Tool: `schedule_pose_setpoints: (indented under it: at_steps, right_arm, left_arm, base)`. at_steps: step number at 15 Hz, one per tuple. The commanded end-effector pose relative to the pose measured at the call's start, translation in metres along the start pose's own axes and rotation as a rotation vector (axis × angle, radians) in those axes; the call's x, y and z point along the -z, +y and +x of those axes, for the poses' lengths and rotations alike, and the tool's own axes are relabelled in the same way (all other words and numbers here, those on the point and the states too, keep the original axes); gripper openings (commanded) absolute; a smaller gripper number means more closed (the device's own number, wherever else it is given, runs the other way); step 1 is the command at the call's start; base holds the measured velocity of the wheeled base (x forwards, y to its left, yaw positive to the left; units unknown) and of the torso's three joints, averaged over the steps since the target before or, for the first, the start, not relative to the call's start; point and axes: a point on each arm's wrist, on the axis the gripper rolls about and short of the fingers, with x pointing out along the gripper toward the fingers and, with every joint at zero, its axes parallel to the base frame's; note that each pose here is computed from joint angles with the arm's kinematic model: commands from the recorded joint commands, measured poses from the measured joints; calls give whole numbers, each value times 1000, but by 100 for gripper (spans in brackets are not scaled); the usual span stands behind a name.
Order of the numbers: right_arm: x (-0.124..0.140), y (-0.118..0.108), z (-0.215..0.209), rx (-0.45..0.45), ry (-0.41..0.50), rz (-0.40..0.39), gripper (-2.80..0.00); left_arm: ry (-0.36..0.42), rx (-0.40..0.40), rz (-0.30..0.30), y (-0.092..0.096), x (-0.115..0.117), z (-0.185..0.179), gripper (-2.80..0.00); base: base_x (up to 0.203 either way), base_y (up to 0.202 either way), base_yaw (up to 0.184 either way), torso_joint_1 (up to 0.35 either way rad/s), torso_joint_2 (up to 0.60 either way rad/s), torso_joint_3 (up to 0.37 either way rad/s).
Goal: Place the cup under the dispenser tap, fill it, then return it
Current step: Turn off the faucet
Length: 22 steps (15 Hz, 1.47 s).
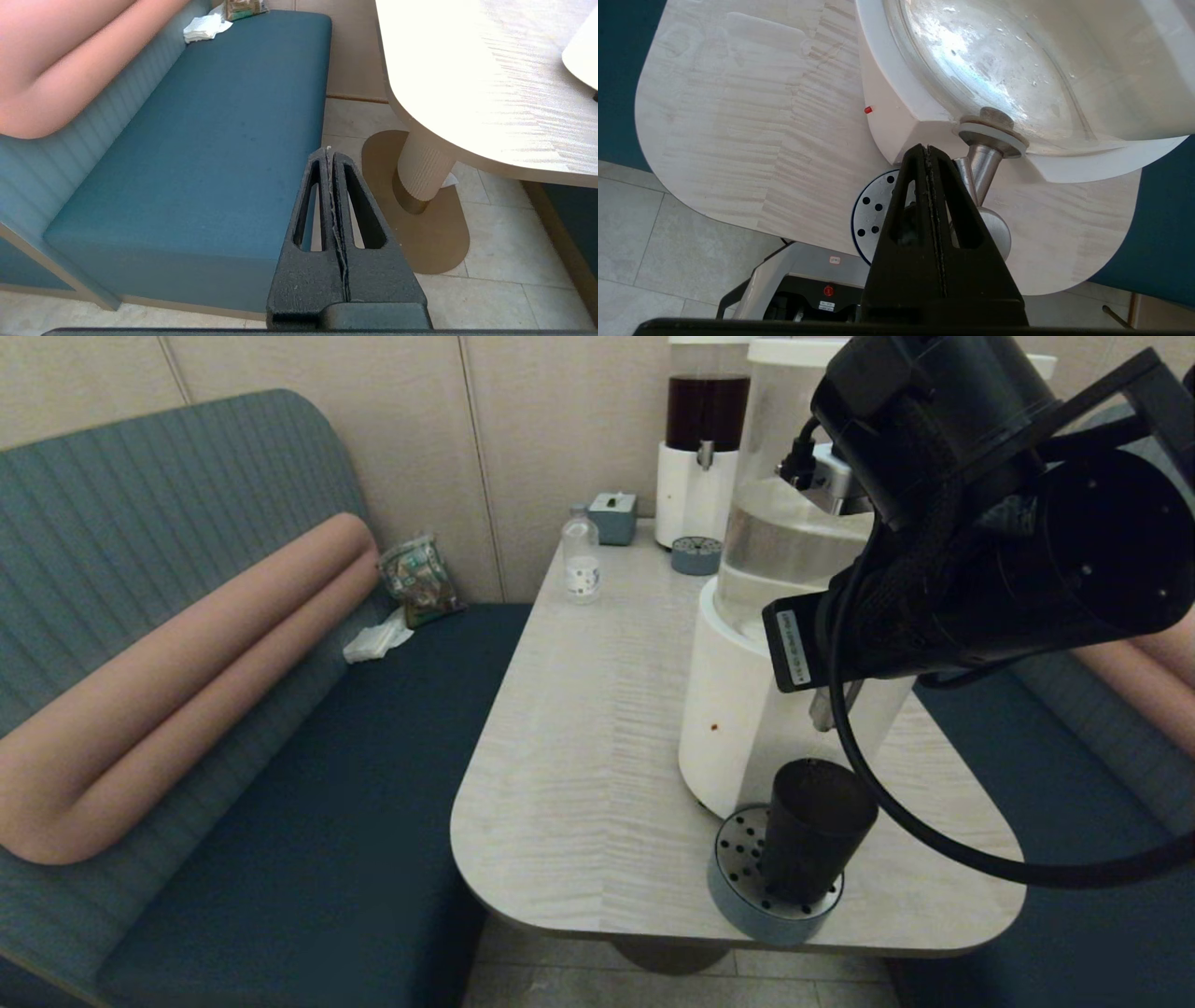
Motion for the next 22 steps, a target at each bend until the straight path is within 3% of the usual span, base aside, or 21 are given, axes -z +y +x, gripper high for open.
schedule_pose_setpoints:
  at_steps: [1,22]
  right_arm:
    - [0,0,0,4,3,-1,-280]
    - [0,-3,-1,36,-8,4,-280]
  left_arm:
    - [0,-1,-1,0,0,0,-280]
    - [0,-1,-1,0,0,0,-280]
  base:
    - [0,0,0,0,0,0]
    - [0,0,0,0,0,0]
